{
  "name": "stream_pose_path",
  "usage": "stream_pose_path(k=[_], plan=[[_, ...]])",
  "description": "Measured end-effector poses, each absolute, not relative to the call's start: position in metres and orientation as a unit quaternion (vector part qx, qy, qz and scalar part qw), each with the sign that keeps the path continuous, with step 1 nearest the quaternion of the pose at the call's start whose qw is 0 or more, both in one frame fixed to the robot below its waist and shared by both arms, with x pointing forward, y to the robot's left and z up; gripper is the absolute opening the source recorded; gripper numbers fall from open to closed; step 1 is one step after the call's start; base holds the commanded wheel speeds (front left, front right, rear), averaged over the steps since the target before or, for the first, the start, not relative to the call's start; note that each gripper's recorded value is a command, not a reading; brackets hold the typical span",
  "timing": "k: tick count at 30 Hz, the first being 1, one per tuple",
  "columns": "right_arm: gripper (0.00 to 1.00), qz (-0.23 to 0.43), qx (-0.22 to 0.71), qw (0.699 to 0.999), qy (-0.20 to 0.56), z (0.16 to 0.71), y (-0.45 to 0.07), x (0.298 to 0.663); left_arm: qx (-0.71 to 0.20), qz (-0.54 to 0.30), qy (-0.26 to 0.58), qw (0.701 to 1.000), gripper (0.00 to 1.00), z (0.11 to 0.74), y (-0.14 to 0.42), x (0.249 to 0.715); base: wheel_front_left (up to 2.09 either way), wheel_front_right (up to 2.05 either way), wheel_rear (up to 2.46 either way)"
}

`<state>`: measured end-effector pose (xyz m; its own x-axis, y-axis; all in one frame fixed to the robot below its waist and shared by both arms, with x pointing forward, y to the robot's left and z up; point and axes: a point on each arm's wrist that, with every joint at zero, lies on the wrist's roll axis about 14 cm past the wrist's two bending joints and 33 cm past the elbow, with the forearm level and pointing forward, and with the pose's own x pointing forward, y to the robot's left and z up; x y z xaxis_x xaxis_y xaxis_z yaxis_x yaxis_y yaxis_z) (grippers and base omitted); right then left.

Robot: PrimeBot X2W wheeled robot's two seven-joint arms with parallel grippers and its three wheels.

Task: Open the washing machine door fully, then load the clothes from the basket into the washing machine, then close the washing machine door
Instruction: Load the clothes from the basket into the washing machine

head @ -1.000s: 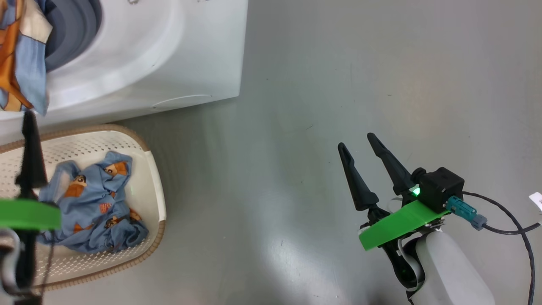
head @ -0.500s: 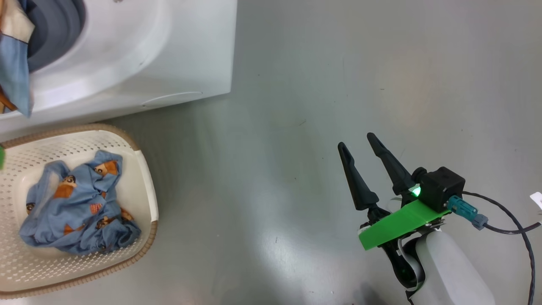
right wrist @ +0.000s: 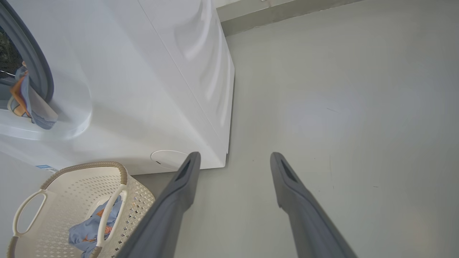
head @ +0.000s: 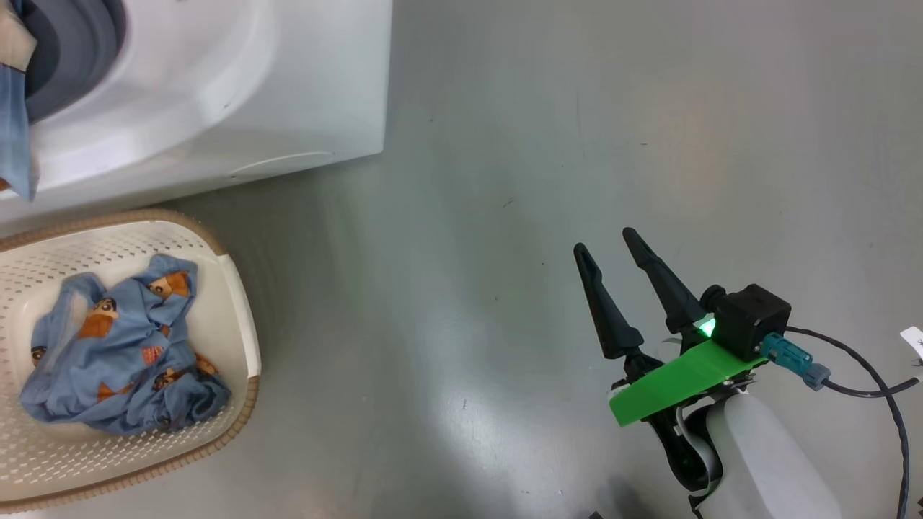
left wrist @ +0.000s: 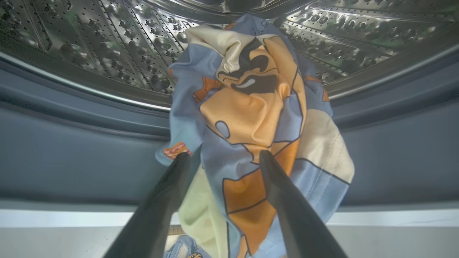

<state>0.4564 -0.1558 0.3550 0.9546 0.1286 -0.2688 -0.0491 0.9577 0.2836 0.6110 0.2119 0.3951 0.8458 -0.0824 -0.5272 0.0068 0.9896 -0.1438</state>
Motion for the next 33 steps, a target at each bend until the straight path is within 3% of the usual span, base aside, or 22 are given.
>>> stream_pose_path(k=[12,28,29,30,31,32,33], plan=[[1.00,0.045,0.140,0.977,0.153,0.349,-0.156,0.453,-0.059,-0.028,0.339,0.938,1.00,0.374,0.212,0.615,0.00,0.00,0.00],[1.00,0.041,0.141,0.976,0.163,0.340,-0.158,0.456,-0.063,-0.020,0.356,0.932,1.00,0.354,0.215,0.629,0.00,0.00,0.00],[1.00,0.041,0.141,0.975,0.164,0.339,-0.158,0.455,-0.063,-0.019,0.353,0.933,0.91,0.354,0.215,0.631,0.00,0.00,0.00],[1.00,0.040,0.141,0.975,0.165,0.338,-0.158,0.455,-0.064,-0.019,0.351,0.934,0.91,0.353,0.215,0.633,0.00,0.00,0.00],[1.00,0.040,0.142,0.975,0.166,0.337,-0.159,0.455,-0.066,-0.020,0.348,0.935,0.55,0.353,0.215,0.635,0.00,0.00,0.00],[1.00,0.039,0.143,0.975,0.168,0.335,-0.159,0.455,-0.067,-0.029,0.339,0.938,0.00,0.354,0.211,0.637,0.00,0.00,0.00],[1.00,0.039,0.143,0.974,0.169,0.335,-0.159,0.455,-0.071,-0.033,0.336,0.939,0.00,0.354,0.210,0.638,0.00,0.00,0.00]])
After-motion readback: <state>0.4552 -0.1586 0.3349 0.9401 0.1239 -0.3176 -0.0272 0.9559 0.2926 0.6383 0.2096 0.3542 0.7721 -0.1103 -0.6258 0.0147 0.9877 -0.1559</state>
